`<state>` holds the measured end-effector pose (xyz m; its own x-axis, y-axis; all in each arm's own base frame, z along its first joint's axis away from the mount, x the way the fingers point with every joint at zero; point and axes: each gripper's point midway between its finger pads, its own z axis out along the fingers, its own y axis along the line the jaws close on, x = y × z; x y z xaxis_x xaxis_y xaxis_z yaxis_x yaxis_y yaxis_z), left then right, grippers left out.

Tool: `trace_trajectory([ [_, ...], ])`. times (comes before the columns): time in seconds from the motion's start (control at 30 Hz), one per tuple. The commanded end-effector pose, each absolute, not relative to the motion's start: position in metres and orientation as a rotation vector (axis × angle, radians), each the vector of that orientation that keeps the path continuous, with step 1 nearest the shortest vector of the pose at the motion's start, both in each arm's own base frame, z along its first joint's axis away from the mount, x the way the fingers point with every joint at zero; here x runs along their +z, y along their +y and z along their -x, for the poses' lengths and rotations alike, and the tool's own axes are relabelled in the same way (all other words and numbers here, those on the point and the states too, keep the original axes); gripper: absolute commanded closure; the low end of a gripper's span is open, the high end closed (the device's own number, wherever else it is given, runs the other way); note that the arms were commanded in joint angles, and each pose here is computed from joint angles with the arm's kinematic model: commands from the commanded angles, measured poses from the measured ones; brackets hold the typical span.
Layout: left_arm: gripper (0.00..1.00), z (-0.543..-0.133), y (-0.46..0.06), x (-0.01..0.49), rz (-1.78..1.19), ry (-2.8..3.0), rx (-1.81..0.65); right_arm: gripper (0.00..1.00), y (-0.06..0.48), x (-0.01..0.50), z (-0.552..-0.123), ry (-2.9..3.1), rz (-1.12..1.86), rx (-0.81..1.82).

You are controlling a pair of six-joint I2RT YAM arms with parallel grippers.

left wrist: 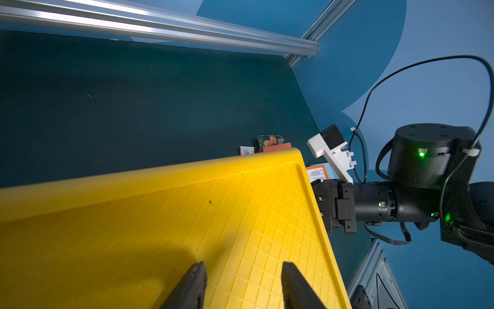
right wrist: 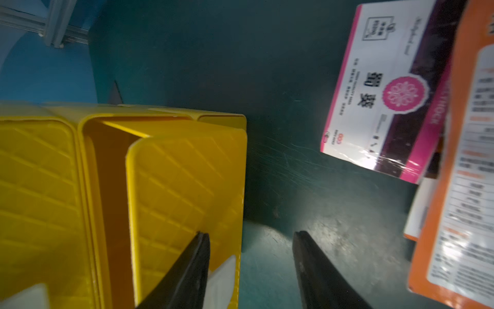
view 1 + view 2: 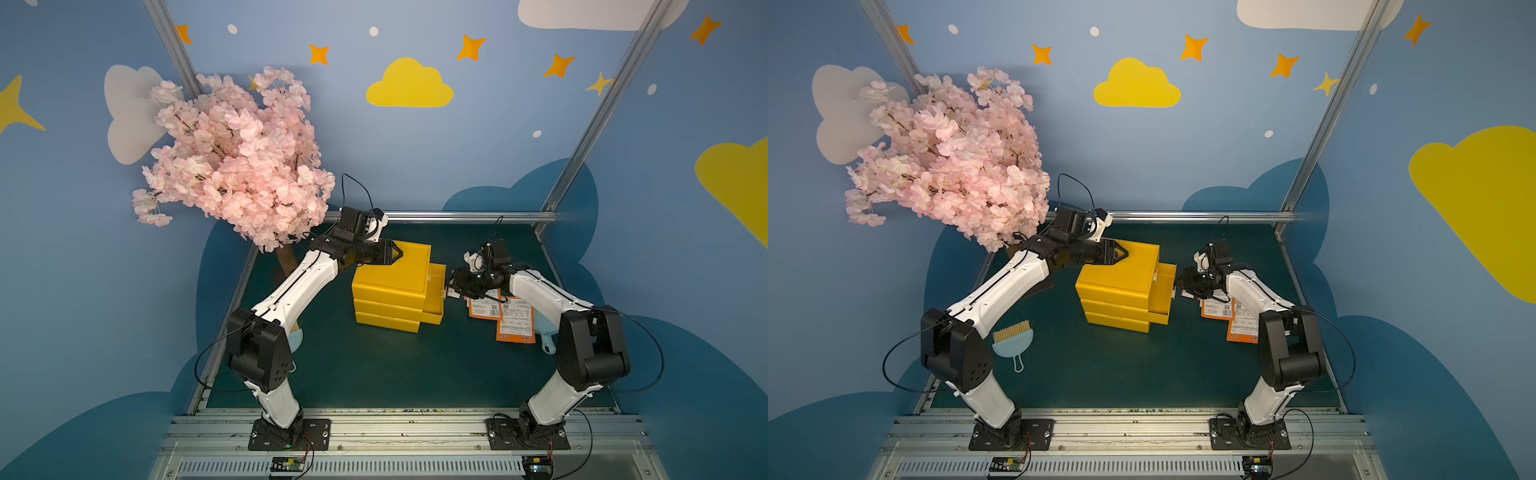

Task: Take the seed bags out of the drawer
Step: Close the drawer of the storage box.

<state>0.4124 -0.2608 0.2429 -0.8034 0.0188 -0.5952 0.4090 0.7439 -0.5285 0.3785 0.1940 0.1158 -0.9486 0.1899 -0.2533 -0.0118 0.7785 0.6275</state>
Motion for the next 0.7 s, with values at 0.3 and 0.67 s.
trace_trajectory([
  [0.3, 0.48, -0.36, -0.234, 0.133, -0.201, 2.828, -0.751, 0.47, 0.269, 0.117, -0.378, 2.633, -0.045, 1.225],
  [0.67, 0.48, -0.358, -0.232, 0.131, -0.199, 2.836, -0.744, 0.48, 0.255, 0.088, -0.363, 2.695, -0.071, 1.133],
])
